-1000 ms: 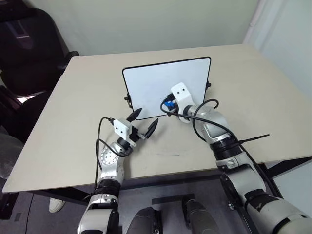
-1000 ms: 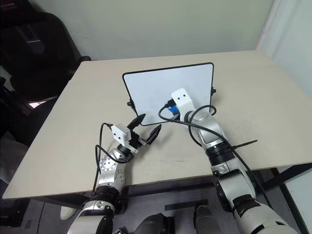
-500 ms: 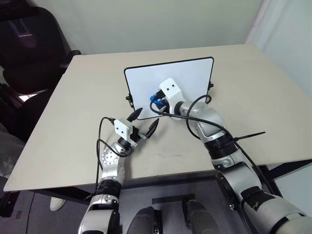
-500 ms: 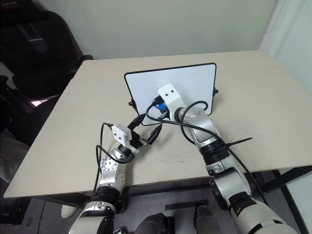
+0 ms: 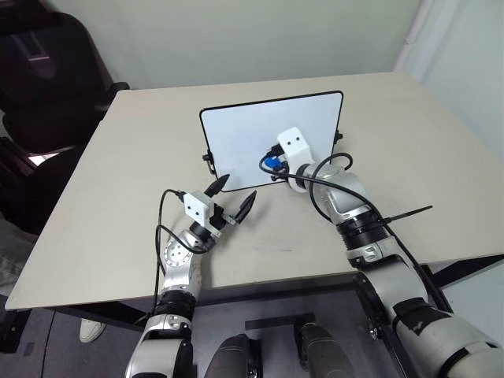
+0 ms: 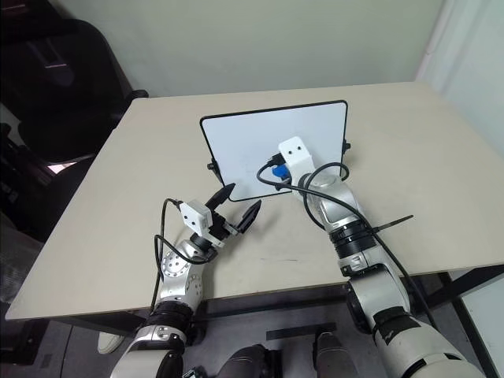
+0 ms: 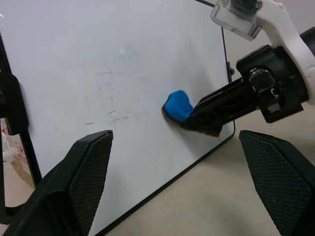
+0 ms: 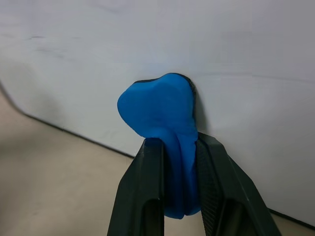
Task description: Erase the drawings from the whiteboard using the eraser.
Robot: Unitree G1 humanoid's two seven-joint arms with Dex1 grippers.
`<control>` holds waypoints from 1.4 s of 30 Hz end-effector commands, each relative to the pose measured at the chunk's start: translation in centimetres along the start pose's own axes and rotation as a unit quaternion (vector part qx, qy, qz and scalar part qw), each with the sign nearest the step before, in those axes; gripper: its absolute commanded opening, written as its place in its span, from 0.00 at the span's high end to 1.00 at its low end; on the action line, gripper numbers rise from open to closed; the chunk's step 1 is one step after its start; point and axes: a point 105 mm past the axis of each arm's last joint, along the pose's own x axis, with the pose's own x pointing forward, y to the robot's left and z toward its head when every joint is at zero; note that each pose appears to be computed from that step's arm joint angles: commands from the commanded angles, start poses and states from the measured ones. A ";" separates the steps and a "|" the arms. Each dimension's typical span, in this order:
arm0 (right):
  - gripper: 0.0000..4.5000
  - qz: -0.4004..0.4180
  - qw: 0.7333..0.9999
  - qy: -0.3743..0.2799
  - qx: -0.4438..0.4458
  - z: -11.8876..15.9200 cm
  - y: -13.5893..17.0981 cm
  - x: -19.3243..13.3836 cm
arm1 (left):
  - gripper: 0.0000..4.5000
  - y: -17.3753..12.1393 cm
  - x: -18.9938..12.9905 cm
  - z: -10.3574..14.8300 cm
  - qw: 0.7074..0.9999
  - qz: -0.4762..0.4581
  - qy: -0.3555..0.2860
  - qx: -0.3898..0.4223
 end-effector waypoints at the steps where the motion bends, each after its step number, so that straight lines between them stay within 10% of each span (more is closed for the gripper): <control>1: 0.84 -0.077 0.996 -0.050 -0.006 3.0 -3.7 -1.4 | 0.00 -0.4 -0.8 -1.1 1.000 0.005 0.013 -0.020; 10: 0.84 -0.098 0.994 -0.054 0.012 2.6 -5.2 -2.3 | 0.00 -0.3 -0.7 -1.1 1.000 0.003 0.012 -0.020; 28: 0.84 0.070 0.995 -0.040 -0.063 2.9 5.1 -1.0 | 0.00 -0.3 -0.7 -1.0 1.000 0.005 0.010 -0.016; 42: 0.84 -0.095 0.994 -0.049 0.019 3.3 -4.8 -2.0 | 0.00 -0.3 -0.1 -1.4 1.000 -0.002 0.017 -0.022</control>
